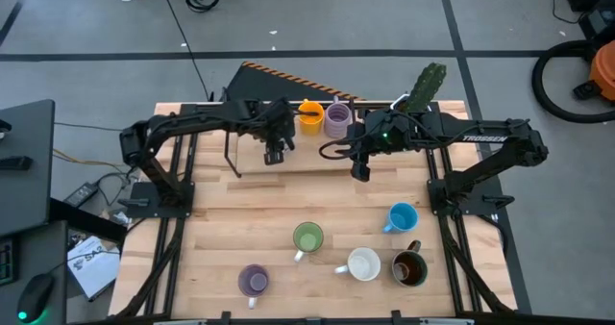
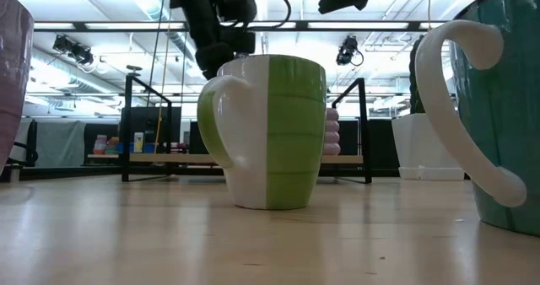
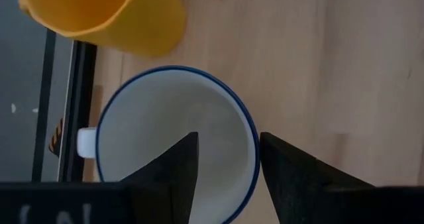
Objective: Place coffee mugs
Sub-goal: Put the blue mug on the shelf
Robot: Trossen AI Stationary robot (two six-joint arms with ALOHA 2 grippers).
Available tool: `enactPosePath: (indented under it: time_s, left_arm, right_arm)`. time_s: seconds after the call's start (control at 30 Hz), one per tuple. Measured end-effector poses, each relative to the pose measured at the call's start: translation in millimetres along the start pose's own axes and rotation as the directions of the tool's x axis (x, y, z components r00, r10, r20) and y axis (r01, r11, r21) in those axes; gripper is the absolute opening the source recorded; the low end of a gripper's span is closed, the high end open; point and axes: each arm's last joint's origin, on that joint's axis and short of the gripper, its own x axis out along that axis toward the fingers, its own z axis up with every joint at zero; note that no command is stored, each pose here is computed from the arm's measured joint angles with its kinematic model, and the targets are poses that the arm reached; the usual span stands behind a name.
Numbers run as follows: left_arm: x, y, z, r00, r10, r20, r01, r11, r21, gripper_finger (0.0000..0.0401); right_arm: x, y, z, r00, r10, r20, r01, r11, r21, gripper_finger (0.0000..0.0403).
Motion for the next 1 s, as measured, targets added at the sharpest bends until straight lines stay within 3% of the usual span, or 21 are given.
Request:
enactPosePath:
  time_s: [0.57,0.83,1.0]
  left_arm:
    - [9,30,-9,0.999,0.040,-0.020,-0.033,0.956,0.292,0.0117]
    - [9,45,-10,0.997,0.073,0.024,-0.077,0.937,0.340,0.0116]
    - [10,50,-9,0.997,0.035,0.074,-0.059,0.936,0.348,0.0116]
  right_arm:
    - [0,0,0,1.000,0.000,0.000,0.000,1.000,0.007,0.0107]
    - [0,0,0,1.000,0.000,0.000,0.000,1.000,0.008,0.0107]
    - [0,0,0,1.000,0.000,0.000,0.000,1.000,0.009,0.0107]
